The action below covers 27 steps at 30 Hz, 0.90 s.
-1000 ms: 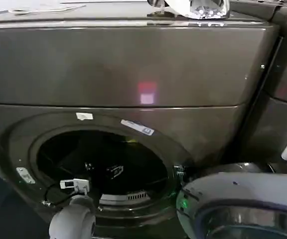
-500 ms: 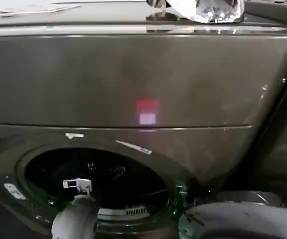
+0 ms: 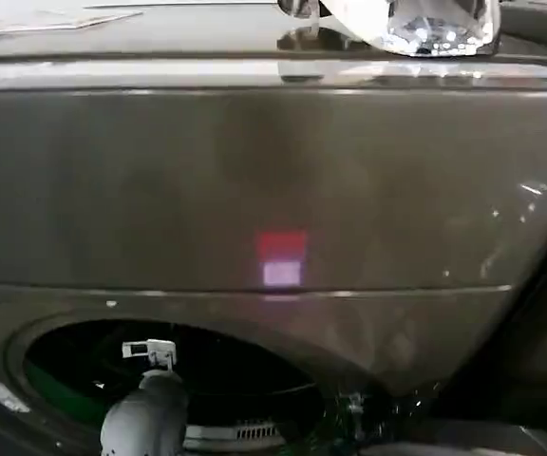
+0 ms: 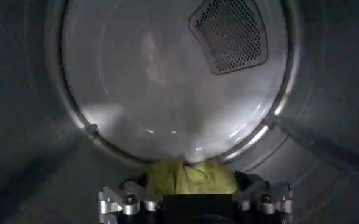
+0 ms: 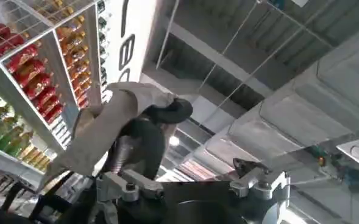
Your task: Grasp the clothes from the dryer.
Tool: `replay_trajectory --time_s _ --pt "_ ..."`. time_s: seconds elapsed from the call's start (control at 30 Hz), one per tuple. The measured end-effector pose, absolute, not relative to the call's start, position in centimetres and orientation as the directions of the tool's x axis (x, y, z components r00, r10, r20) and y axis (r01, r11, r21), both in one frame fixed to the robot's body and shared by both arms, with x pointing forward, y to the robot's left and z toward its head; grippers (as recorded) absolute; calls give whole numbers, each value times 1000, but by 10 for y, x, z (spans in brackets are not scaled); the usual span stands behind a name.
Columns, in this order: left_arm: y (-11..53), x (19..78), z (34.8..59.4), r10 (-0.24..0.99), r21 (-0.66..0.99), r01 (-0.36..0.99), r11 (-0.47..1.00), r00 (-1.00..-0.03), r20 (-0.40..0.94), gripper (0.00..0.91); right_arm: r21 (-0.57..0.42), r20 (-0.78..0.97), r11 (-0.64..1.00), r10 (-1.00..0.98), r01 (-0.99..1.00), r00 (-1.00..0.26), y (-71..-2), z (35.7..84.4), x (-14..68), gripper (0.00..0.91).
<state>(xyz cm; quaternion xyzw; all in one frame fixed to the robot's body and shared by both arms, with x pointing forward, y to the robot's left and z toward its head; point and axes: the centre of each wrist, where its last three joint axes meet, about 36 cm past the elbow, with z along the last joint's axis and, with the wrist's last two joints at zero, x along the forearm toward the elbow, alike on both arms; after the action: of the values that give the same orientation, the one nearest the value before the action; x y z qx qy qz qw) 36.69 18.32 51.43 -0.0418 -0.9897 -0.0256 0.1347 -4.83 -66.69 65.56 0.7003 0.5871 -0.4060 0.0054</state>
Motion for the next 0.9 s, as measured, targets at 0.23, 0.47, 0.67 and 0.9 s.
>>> replay_trajectory --time_s 0.23,0.47,0.67,0.9 --pt "183 368 514 76 40 90 995 -960 268 907 -473 -575 -310 818 825 -22 -667 652 -50 907" --pt "182 372 513 77 42 92 995 -960 270 907 -472 -580 -315 814 823 -21 -667 651 -53 907" --pt "178 379 513 75 44 90 995 -961 268 907 -471 -591 -325 807 820 -20 -666 654 -56 907" --pt "175 403 510 61 39 74 996 -962 267 907 -473 -597 -324 802 819 -26 -665 655 -55 907"
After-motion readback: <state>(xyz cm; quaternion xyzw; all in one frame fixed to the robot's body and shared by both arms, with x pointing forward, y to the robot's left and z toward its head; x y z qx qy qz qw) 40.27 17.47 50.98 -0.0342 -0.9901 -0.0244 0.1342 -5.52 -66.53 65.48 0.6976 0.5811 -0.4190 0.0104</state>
